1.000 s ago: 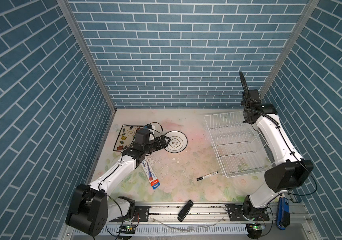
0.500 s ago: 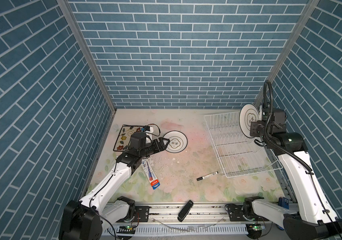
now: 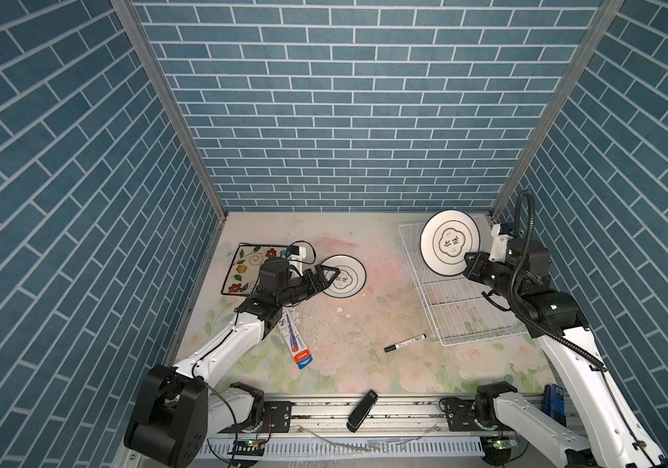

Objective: Unload the plates from the dish rack
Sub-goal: 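Carry the plate toward the left gripper while the left gripper reaches toward it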

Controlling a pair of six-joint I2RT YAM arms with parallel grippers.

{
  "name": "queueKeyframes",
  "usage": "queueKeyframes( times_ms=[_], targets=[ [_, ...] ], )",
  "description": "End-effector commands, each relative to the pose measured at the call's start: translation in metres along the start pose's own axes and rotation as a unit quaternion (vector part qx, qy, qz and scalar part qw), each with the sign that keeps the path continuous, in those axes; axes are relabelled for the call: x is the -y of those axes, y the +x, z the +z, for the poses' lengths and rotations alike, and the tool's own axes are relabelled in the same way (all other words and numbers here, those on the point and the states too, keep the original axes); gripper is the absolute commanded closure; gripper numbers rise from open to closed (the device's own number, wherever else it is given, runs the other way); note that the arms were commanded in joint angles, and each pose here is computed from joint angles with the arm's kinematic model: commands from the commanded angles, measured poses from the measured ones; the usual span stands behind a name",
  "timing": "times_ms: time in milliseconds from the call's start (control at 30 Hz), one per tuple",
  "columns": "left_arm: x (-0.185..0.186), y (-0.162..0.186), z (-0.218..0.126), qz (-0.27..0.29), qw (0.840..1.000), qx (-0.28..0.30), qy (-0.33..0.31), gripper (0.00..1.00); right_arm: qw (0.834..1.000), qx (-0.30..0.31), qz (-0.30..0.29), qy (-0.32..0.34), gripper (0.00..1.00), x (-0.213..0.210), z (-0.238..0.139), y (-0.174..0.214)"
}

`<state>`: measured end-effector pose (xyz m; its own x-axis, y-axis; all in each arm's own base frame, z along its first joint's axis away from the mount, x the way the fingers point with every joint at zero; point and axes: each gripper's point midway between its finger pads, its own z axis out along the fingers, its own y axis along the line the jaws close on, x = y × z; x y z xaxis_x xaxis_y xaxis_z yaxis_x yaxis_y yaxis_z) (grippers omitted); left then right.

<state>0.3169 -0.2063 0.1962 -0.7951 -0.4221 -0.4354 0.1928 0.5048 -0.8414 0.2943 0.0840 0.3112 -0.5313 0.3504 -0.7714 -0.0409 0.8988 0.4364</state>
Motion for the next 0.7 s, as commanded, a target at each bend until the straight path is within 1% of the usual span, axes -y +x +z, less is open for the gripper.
queueKeyframes(
  times_ms=[0, 167, 367, 500, 667],
  targets=[
    [0.01, -0.003, 0.003, -0.001, 0.999, 0.009, 0.035, 0.11, 0.995, 0.028, 0.055, -0.078, 1.0, -0.026, 0.0, -0.01],
    [0.01, -0.004, 0.007, -0.007, 0.999, 0.007, 0.041, 0.11, 0.992, 0.018, 0.07, -0.105, 1.0, -0.033, 0.007, -0.004],
    [0.015, -0.006, 0.007, -0.009, 0.999, 0.008, 0.05, 0.11, 0.99, -0.006, 0.073, -0.117, 1.0, -0.036, 0.014, 0.006],
    [0.027, -0.008, 0.004, 0.019, 0.999, 0.006, 0.045, 0.11, 0.987, -0.024, 0.086, -0.135, 1.0, -0.041, 0.023, 0.013],
    [0.04, -0.012, -0.004, 0.051, 0.997, 0.024, 0.05, 0.11, 0.981, -0.038, 0.105, -0.156, 1.0, -0.046, 0.033, 0.019]
  ],
)
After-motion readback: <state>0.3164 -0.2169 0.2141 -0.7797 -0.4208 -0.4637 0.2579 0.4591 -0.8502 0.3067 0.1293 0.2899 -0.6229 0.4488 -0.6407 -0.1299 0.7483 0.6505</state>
